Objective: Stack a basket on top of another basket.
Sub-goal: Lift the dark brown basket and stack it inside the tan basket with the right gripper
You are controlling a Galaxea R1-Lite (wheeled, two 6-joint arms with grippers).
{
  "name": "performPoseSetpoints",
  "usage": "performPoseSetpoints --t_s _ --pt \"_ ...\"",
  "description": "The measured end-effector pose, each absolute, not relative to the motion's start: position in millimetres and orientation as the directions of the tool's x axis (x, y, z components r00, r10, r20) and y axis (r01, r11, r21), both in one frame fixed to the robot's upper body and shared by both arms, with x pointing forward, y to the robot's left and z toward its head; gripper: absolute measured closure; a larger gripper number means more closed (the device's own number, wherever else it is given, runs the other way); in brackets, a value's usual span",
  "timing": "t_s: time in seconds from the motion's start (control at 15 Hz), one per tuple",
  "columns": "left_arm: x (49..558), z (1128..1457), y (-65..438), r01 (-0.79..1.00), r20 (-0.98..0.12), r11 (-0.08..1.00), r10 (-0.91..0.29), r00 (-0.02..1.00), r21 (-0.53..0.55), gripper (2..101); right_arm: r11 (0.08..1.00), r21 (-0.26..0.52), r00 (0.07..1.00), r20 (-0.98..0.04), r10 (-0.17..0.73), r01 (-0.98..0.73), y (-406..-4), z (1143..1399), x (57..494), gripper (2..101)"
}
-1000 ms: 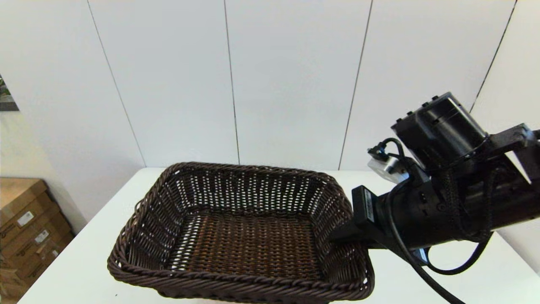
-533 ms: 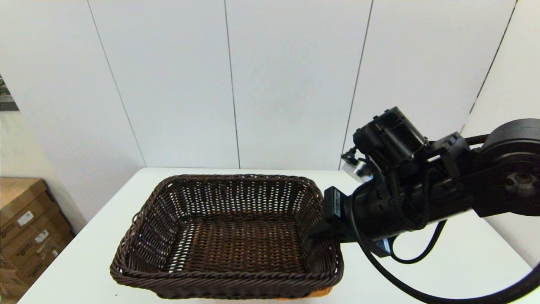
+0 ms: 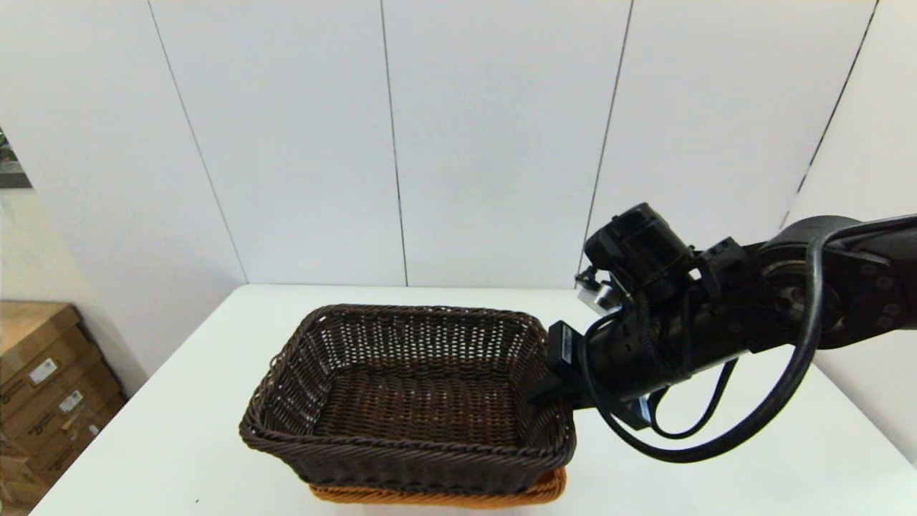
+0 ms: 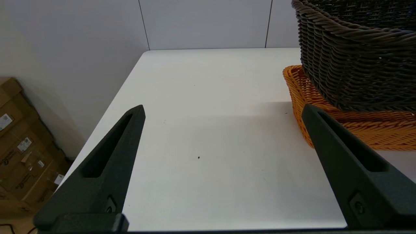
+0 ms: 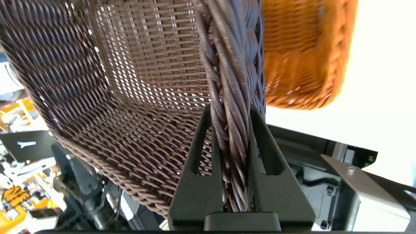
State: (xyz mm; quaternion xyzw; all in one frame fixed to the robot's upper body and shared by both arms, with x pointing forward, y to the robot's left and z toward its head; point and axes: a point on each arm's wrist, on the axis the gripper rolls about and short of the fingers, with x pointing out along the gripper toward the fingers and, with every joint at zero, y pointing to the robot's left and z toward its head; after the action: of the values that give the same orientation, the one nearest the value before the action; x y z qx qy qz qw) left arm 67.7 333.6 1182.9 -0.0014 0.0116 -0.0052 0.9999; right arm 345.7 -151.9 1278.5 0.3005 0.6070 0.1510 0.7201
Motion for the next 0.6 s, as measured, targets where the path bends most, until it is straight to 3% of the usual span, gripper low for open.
performPoseSetpoints --t_s 0.6 --pt "68 1183 334 0.010 -0.023 1.000 -0.010 1.000 -0.002 5.4 0.776 0.611 0.228 -0.787 0.573 0.158 -153 1266 359 88.1"
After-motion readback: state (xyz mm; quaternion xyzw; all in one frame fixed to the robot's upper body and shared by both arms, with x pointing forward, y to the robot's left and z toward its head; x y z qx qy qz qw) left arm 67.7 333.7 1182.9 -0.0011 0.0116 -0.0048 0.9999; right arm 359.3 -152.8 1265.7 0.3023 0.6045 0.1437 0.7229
